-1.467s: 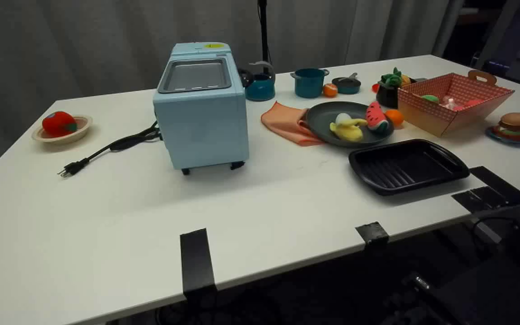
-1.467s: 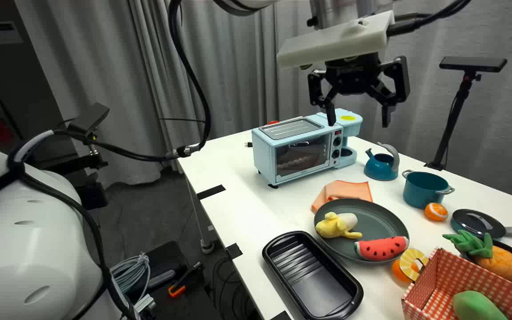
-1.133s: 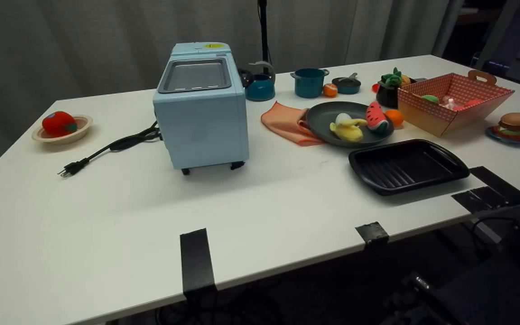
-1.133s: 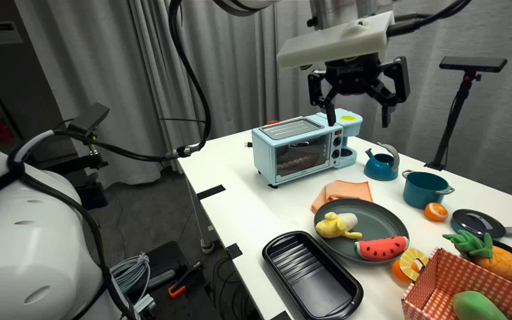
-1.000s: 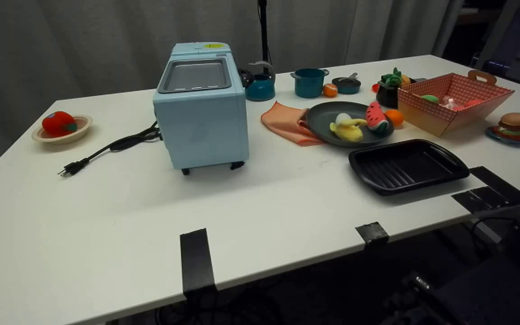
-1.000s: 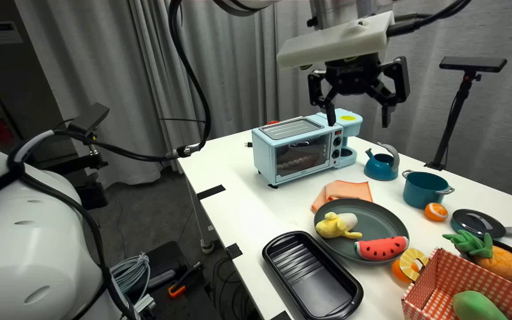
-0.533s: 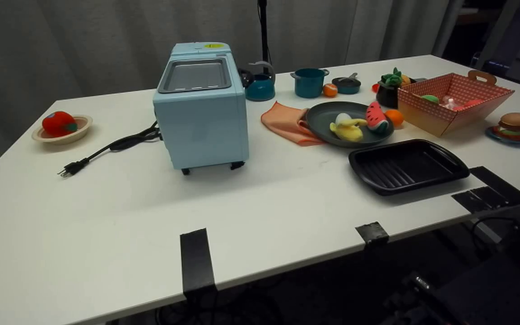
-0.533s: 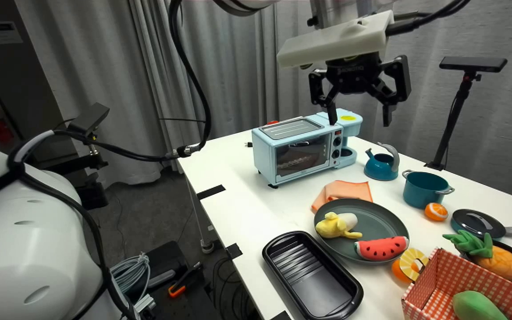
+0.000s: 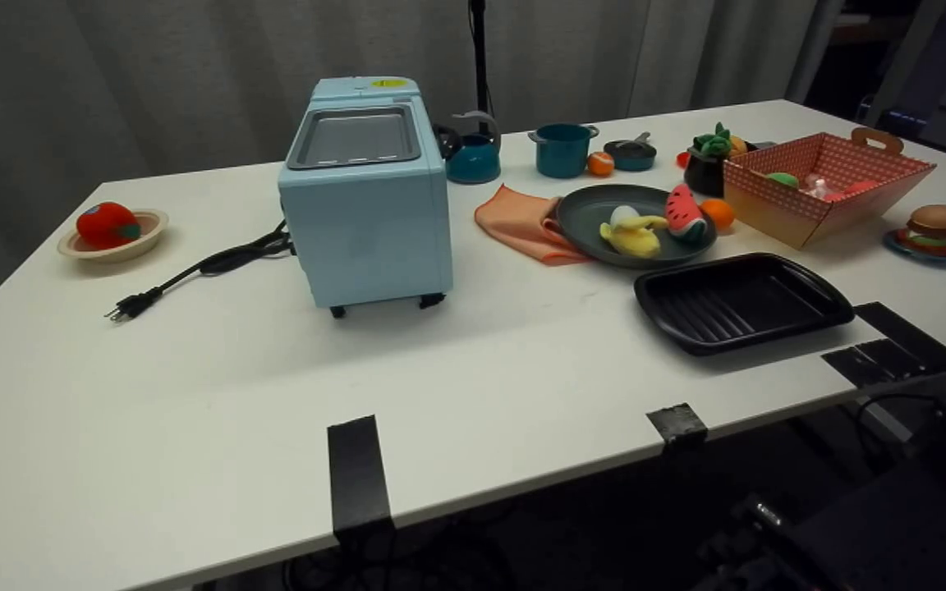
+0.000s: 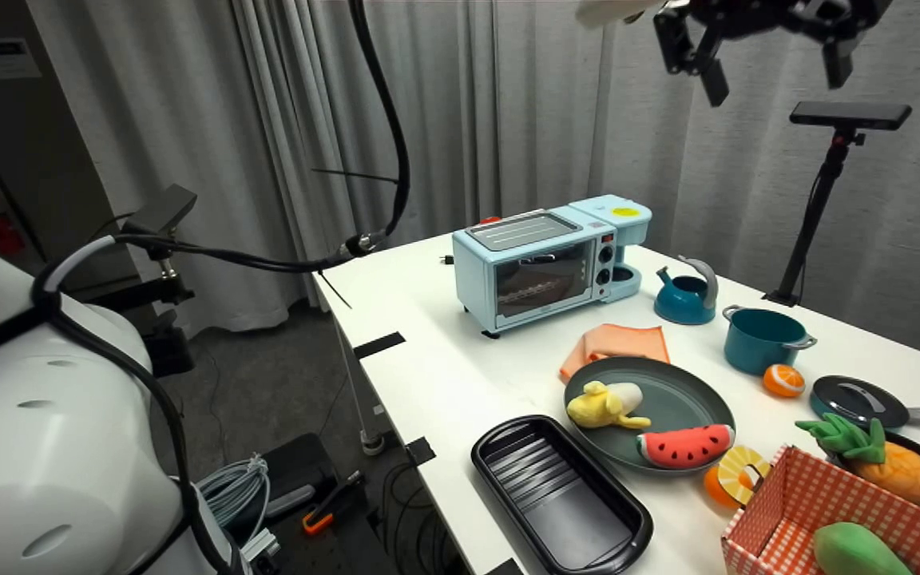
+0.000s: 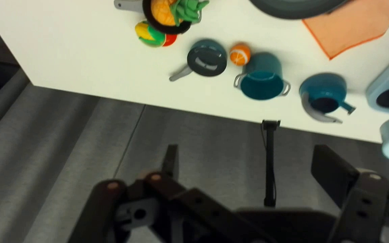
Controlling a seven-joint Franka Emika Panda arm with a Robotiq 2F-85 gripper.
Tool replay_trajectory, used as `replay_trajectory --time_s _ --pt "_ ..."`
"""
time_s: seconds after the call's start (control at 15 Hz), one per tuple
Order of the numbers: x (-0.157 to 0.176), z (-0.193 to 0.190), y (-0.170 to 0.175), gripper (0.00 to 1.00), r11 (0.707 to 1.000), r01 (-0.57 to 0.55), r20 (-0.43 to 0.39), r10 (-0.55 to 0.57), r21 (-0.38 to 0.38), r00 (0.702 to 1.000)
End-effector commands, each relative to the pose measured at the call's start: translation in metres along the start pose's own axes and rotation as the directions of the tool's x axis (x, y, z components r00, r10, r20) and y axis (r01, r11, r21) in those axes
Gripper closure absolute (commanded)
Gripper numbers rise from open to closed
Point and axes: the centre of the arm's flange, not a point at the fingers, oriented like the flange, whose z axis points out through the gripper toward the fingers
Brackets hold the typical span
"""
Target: Take the banana plush toy from the plate and put it in the box
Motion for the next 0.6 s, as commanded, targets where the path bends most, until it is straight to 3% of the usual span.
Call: replay_trajectory --time_s 0.0,0.13,0.27,0.53 --pt "0.044 0.000 0.008 0.00 0.989 -0.140 -0.141 0.132 -0.051 0.981" --pt "0.050 0.016 -0.006 0.00 0.971 -0.227 -0.211 0.208 -0.072 0.955" --pt "0.049 0.042 -0.029 0.00 0.960 -0.263 -0.173 0.244 -0.095 0.954" --pt "0.031 0.104 -0.086 0.00 0.945 -0.287 0.006 0.291 -0.155 0.957"
